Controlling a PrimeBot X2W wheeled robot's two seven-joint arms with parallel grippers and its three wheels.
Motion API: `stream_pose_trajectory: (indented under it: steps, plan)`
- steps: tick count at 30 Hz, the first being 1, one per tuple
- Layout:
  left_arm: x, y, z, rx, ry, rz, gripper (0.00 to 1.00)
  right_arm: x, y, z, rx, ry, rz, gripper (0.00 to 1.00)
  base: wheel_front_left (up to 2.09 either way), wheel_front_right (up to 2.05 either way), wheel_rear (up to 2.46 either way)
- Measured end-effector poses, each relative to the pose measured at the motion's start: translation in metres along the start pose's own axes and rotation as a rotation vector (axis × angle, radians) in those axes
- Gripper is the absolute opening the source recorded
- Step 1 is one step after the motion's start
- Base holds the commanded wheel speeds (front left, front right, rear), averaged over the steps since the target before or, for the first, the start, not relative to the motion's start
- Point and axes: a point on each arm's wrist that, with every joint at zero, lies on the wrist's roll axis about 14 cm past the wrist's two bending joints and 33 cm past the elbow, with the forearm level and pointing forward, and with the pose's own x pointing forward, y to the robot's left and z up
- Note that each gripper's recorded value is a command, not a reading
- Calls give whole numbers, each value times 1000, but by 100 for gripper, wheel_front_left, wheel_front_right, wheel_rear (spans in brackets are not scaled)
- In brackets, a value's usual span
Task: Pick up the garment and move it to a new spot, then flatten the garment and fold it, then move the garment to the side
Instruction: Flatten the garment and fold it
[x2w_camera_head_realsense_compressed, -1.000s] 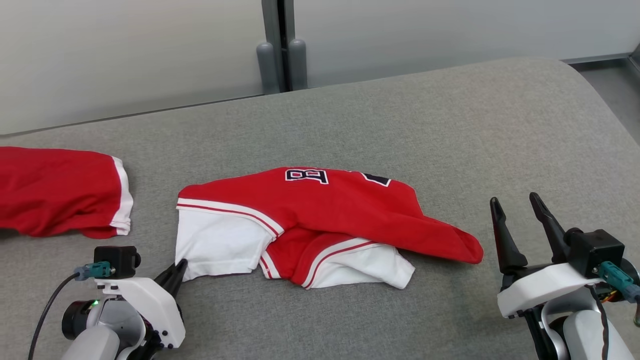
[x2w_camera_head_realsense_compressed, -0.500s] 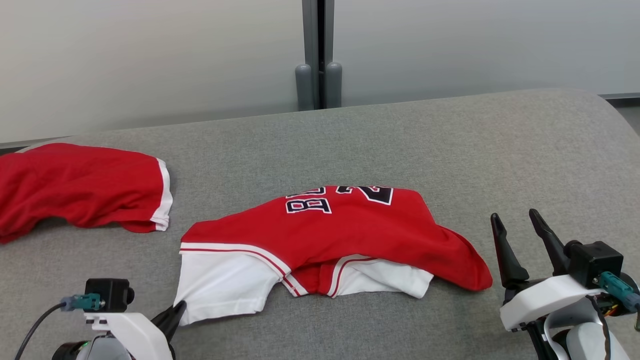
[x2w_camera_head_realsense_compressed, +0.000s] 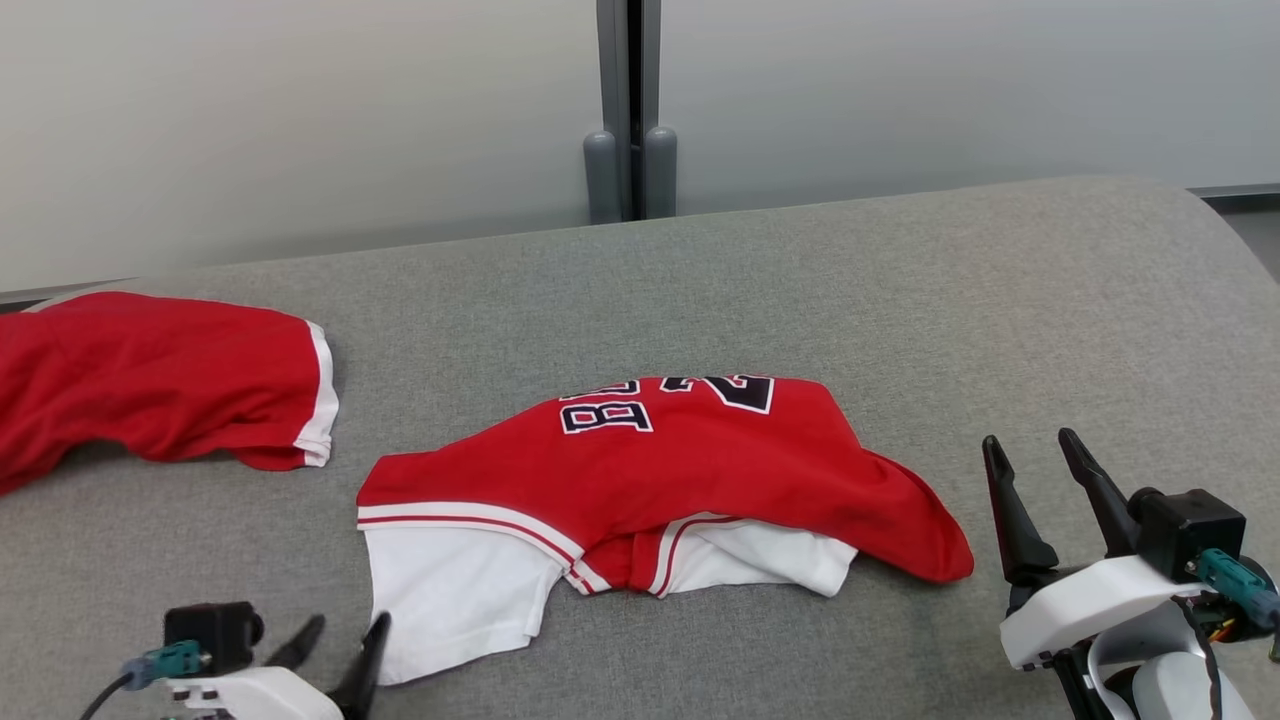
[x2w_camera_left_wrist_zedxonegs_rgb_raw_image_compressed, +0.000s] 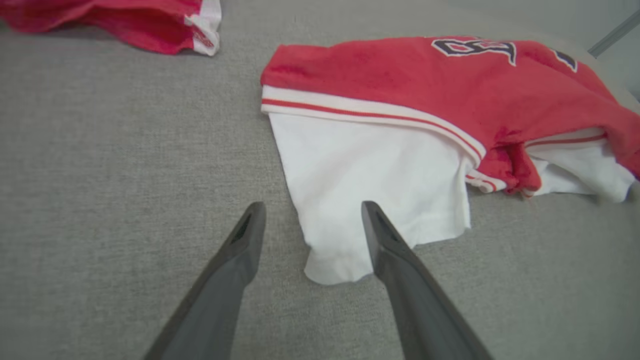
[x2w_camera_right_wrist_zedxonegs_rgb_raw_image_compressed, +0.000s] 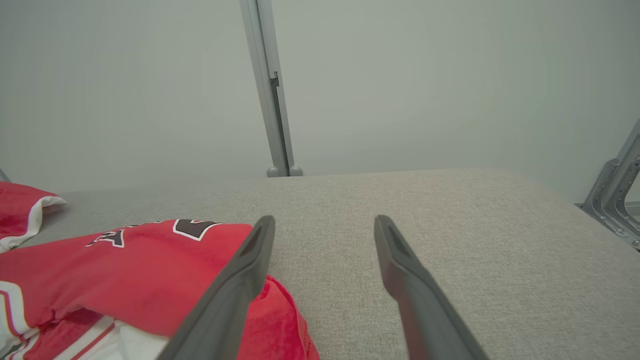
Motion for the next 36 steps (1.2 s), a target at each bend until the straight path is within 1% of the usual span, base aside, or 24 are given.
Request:
stream_pose_trajectory:
  steps: [2,5,11,14,18,20,23,27,36]
  plan:
    - [-2,3,17,24,-91,11,100,-2,-1,3,2,-13,-5,100,0,0,0]
    - [-10,4,56,68,-283,25,100,-6,-4,8,11,-43,-19,100,0,0,0]
    - [-45,-4,124,135,-640,53,100,-14,-3,19,47,-114,-38,100,0,0,0]
    - [-60,-9,140,177,-738,68,100,-16,-3,28,56,-156,-45,100,0,0,0]
    - [-71,-11,146,199,-795,92,100,-18,-2,31,62,-173,-51,100,0,0,0]
    - [-72,-12,138,218,-779,101,100,-21,-5,30,68,-171,-63,100,0,0,0]
    - [-70,-14,126,230,-754,105,100,-26,-8,18,77,-131,-77,100,0,0,0]
    - [-70,-16,125,230,-758,104,100,-27,-7,12,101,-107,-80,100,0,0,0]
    - [-72,-15,126,235,-768,109,100,-26,-6,14,100,-108,-75,100,0,0,0]
